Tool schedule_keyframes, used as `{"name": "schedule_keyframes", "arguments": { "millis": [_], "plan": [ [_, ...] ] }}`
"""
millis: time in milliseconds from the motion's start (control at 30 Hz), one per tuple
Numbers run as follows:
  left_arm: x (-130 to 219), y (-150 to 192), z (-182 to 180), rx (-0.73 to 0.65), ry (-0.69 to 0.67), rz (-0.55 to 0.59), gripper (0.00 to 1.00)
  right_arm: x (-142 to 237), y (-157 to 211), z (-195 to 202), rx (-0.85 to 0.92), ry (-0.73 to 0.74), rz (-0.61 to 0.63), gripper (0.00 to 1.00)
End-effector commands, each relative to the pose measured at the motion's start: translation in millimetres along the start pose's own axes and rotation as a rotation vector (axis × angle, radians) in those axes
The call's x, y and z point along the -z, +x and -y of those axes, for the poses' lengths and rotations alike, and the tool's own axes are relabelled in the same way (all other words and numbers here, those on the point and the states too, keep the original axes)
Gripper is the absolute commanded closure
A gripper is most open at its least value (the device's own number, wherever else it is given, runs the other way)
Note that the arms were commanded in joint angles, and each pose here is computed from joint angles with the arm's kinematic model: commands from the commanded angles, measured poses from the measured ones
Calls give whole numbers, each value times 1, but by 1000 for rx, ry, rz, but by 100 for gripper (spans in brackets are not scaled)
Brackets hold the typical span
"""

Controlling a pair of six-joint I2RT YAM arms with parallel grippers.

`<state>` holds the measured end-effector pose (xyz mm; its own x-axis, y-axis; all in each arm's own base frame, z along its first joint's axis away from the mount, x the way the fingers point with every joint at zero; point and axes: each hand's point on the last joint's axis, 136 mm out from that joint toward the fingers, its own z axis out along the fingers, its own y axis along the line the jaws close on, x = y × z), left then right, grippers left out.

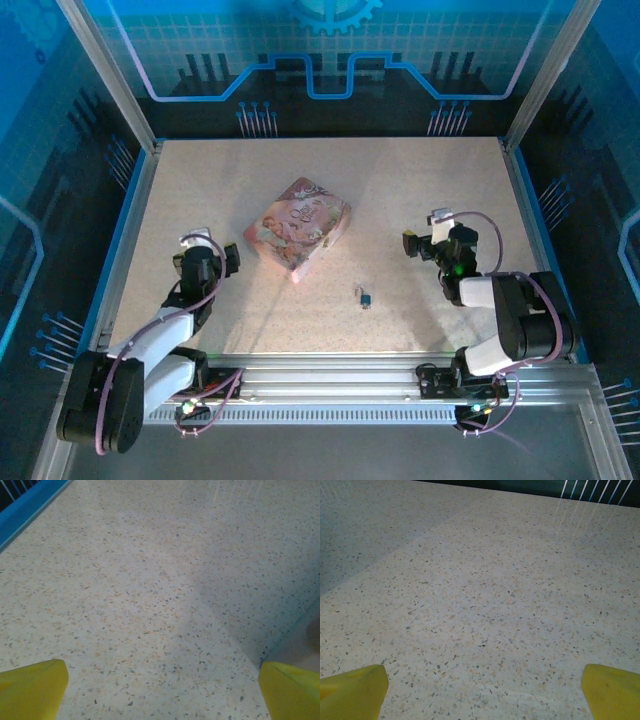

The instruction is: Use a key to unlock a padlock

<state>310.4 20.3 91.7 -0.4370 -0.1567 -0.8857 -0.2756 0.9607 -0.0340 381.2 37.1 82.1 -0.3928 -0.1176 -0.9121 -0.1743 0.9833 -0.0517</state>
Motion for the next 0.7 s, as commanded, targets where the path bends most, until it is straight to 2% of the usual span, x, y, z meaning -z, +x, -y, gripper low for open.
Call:
{"name": "schedule_keyframes", "arguments": {
  "millis": [0, 333, 533, 600, 667],
  "plan": [
    [-5, -31, 18, -7, 88, 94, 1, -8, -17, 4, -11, 1, 15, 0],
    [-30, -53, 44, -85, 196, 211, 1, -8, -16, 7, -24, 1, 17, 0],
    [-60, -40, 43, -64, 213, 215, 1, -8, -17, 7, -22, 4, 17, 0],
    [-61, -36, 45, -63, 230, 163, 1, -8, -17, 7, -23, 4, 17, 0],
    [-65, -37, 46, -67, 229, 157, 1, -8, -17, 8, -23, 6, 17, 0]
  ]
}}
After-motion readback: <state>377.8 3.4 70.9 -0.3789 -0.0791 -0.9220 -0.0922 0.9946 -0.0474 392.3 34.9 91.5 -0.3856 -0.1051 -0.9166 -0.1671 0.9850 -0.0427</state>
